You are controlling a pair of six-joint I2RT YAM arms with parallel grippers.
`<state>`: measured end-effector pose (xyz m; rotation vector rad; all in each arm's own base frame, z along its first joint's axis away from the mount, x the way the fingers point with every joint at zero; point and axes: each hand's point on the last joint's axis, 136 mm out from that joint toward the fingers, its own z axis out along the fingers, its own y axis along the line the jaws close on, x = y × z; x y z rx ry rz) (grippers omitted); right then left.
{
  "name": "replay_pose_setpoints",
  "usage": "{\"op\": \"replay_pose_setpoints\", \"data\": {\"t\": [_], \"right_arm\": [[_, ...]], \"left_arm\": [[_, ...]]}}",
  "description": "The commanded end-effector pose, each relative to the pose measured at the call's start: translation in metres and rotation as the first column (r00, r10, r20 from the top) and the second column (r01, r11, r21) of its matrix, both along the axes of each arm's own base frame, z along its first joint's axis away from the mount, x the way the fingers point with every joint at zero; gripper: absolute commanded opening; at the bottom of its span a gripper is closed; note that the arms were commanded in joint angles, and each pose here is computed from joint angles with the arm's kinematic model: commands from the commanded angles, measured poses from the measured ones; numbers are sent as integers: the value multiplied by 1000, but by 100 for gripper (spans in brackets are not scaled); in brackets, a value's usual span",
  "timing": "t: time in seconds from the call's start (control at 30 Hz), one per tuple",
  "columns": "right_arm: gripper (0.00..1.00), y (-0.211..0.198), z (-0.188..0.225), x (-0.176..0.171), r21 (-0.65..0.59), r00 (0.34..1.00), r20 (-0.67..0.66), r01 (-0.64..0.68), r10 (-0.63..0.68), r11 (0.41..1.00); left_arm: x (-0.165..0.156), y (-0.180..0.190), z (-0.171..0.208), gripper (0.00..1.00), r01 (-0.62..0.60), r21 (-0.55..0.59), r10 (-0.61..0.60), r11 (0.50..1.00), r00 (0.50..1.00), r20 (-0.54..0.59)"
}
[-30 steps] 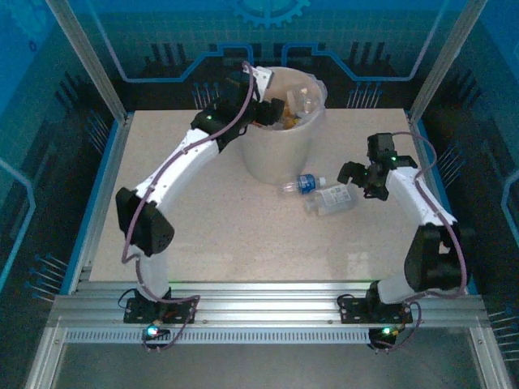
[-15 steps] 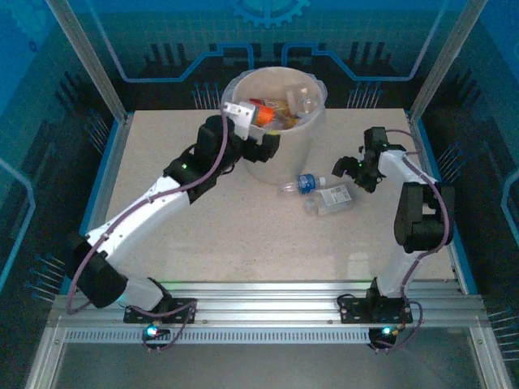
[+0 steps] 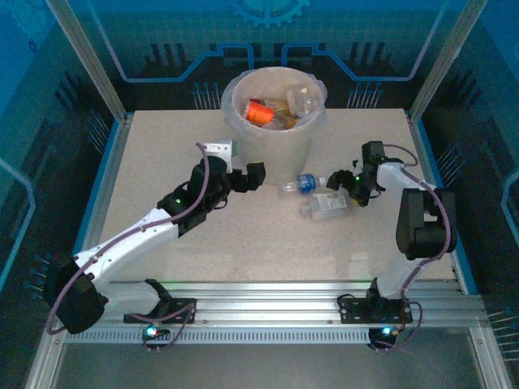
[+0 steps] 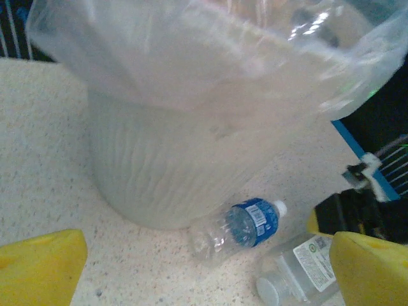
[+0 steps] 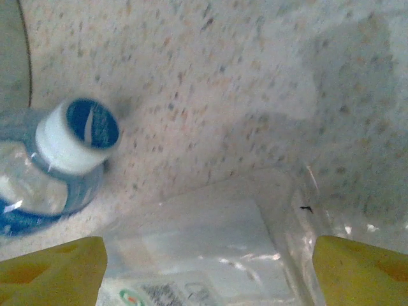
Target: Put the plastic bottles in the bin
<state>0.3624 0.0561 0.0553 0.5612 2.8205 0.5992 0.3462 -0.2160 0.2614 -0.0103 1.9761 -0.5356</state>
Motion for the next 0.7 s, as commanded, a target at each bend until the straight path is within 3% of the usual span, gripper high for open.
{"op": "replay_pose_setpoints", "data": {"t": [0.0, 0.2, 0.47, 0.67], "right_arm": [[85, 21, 17, -13, 59, 999, 42, -34, 32, 998], [89, 46, 17, -50, 83, 998, 25, -60, 58, 995], [92, 79, 19, -82, 147, 997, 33, -79, 75, 986], [92, 113, 26, -103, 144, 981, 25, -192, 190, 971]], "left_arm": [[-3, 11, -9, 99, -92, -59, 90, 994, 996, -26], [-12, 12, -39, 99, -119, -32, 115, 992, 990, -85], [-30, -7, -75, 99, -35, 77, 43, 996, 994, -102], [-35, -2, -97, 99, -87, 40, 92, 995, 986, -139]]}}
